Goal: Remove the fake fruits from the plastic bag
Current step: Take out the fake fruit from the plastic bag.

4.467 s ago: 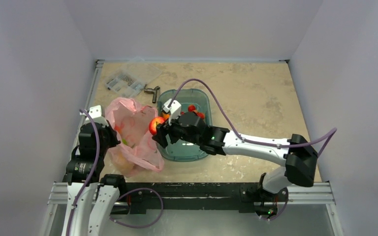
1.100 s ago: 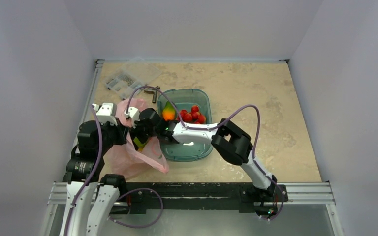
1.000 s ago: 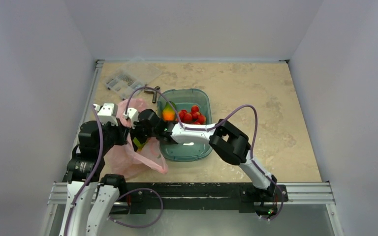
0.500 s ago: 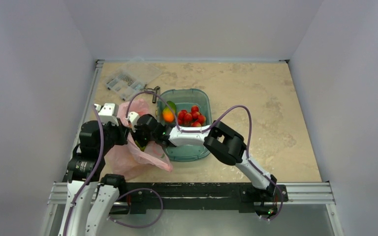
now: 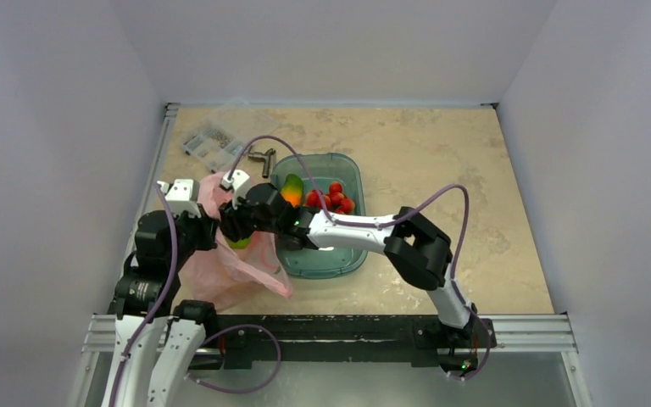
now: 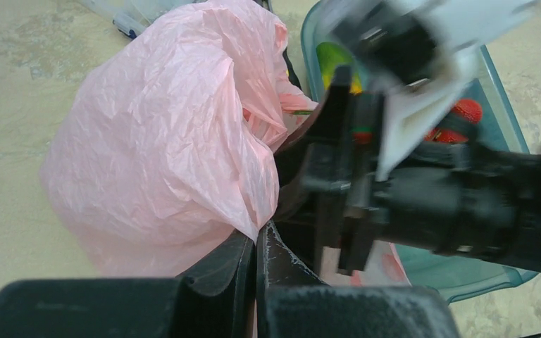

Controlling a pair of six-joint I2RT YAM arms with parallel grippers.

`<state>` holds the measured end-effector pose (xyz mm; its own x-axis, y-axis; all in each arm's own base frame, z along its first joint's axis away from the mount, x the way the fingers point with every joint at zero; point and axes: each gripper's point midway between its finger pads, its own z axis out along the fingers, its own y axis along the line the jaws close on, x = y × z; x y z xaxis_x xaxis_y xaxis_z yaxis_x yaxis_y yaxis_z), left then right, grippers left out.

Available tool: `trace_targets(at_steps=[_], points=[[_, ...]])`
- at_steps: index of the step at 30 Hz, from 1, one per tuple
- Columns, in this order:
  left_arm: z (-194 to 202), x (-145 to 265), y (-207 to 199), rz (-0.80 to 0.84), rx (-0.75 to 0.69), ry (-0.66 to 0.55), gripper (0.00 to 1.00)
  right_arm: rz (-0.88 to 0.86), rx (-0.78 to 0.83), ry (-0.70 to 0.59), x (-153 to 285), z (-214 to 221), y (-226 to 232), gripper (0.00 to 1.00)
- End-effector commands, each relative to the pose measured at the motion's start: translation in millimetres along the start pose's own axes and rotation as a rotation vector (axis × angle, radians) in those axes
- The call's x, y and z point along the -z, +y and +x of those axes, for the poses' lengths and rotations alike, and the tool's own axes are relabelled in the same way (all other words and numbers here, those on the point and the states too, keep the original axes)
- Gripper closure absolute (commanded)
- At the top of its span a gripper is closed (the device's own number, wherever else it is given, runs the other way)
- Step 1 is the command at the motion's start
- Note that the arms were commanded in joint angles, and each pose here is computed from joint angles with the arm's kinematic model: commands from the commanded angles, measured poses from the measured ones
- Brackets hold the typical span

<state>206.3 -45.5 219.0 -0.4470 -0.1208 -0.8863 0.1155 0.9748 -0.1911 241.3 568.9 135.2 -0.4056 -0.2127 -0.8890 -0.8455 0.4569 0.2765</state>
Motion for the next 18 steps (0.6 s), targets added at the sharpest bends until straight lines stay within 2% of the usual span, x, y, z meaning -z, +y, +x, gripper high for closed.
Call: trace_targets(at_steps=[1,13,18], points=[[-7.8,2.3,5.4,-0.031,-0.024,-0.033,1.0,-0.004,-0.05,-0.196,29.9,-67.6,8.0,0.94],[-8.0,3.4,13.5,-0.078,-0.02,-0.038,1.0,-0.021,-0.103,-0.253,78.2,-84.5,-0.3,1.0],[-4.4,1.0,19.9,-0.114,-0.013,-0.015,1.0,-0.009,-0.095,-0.21,105.2,-71.1,-10.7,1.0]])
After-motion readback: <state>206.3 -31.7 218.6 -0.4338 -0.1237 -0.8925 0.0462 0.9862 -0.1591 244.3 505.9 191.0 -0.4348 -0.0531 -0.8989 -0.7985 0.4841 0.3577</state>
